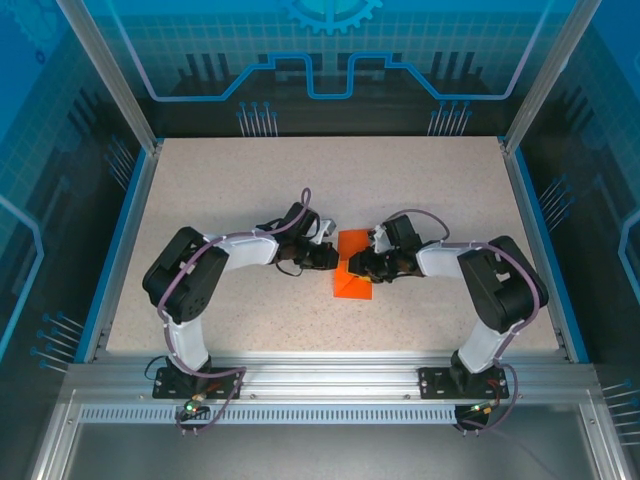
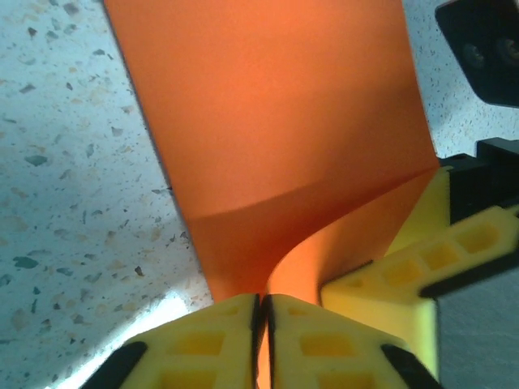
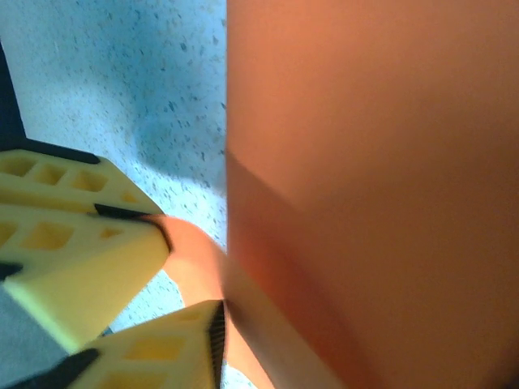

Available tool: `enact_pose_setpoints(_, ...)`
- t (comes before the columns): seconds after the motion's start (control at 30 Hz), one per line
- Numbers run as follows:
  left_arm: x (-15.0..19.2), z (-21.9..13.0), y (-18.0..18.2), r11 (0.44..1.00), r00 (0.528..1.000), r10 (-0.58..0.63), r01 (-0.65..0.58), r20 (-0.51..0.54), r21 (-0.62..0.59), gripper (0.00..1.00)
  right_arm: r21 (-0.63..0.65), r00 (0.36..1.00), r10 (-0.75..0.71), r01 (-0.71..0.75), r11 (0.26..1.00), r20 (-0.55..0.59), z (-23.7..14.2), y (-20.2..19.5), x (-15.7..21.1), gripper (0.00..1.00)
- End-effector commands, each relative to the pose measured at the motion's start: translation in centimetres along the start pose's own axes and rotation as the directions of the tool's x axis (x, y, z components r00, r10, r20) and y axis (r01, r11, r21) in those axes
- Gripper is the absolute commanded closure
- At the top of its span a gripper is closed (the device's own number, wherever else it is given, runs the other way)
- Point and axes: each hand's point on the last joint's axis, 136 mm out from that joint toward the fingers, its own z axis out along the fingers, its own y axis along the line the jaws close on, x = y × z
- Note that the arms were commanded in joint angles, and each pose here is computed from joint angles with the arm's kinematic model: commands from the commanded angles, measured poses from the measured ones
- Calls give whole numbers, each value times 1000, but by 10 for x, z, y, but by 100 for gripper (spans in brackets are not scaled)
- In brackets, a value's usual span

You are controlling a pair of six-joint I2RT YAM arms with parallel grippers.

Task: Fold a paper plane with a square sheet of paper (fold left side to right side)
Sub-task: Turn over the paper at the center of the table.

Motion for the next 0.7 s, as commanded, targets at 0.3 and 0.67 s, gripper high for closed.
enact_pose_setpoints(0.3, -32, -71, -5, 998, 976, -61, 57, 211, 24, 22, -48, 967, -213, 222, 974, 142, -38, 41, -29, 99)
enact_pose_setpoints(0.67, -64, -188, -88, 910, 892, -84, -112, 443, 399, 1, -269, 777, -400, 569, 778, 486, -169, 142, -63, 99)
